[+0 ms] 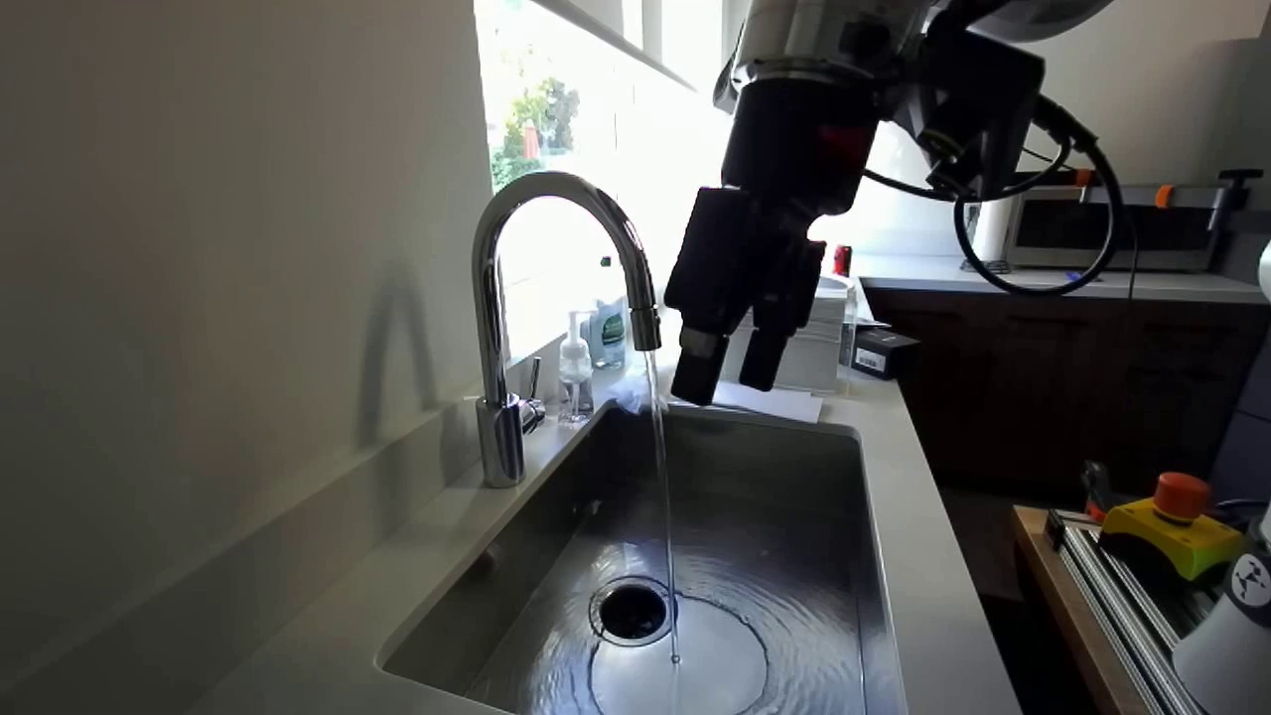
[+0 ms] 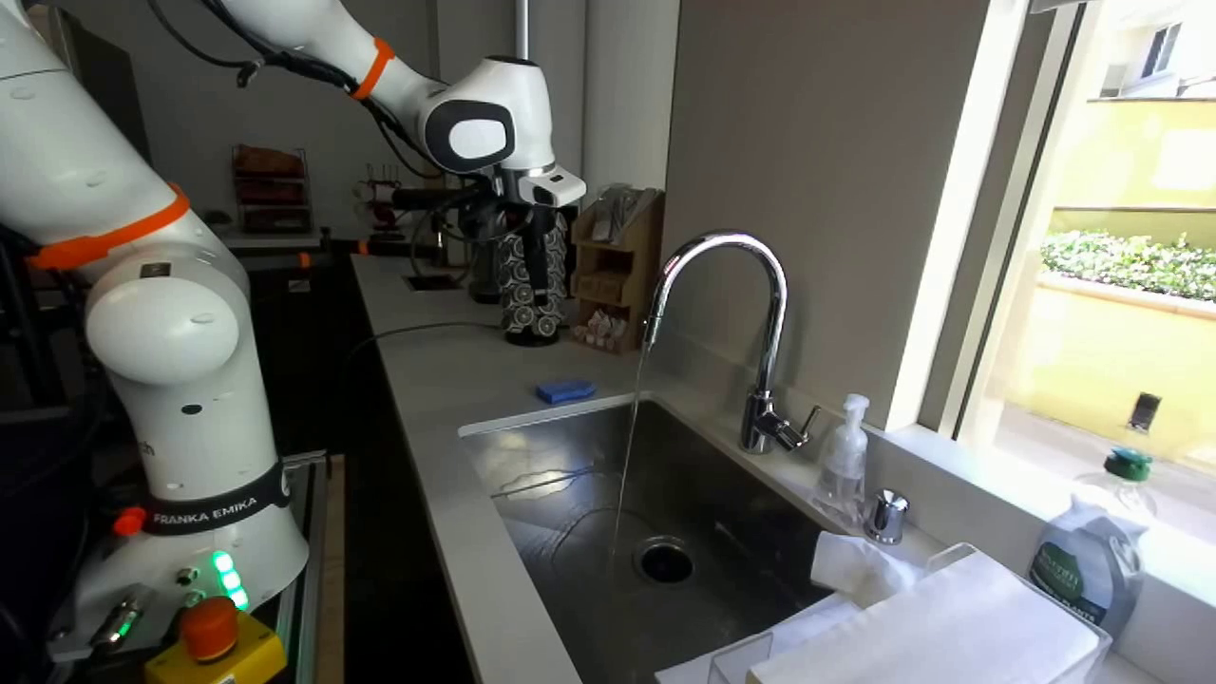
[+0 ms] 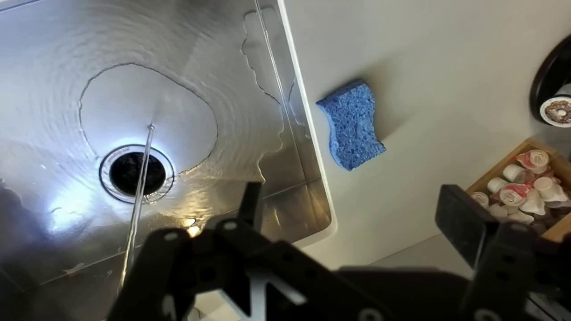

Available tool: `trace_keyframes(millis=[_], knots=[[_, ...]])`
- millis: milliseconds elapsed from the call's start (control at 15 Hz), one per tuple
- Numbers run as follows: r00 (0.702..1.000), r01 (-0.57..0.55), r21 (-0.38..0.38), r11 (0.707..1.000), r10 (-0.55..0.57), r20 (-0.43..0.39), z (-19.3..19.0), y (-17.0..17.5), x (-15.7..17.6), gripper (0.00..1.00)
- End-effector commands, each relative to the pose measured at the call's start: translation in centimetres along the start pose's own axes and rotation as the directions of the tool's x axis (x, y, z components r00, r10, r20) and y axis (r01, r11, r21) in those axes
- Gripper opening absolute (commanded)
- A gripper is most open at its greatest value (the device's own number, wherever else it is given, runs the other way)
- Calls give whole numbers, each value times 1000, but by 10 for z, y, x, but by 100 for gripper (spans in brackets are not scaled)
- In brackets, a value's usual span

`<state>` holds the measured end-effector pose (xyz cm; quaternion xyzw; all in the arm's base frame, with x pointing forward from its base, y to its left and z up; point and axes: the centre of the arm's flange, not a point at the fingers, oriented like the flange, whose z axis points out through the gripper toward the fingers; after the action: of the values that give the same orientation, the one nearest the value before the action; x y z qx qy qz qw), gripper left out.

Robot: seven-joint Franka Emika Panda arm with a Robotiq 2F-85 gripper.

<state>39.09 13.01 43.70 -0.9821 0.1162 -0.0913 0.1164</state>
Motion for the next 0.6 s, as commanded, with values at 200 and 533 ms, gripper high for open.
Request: trace_keyframes(millis=[200, 533], knots=[[987, -137, -56, 989, 132, -89, -33, 56, 9, 100], [974, -135, -140, 981, 106, -201, -64, 116, 36, 100]])
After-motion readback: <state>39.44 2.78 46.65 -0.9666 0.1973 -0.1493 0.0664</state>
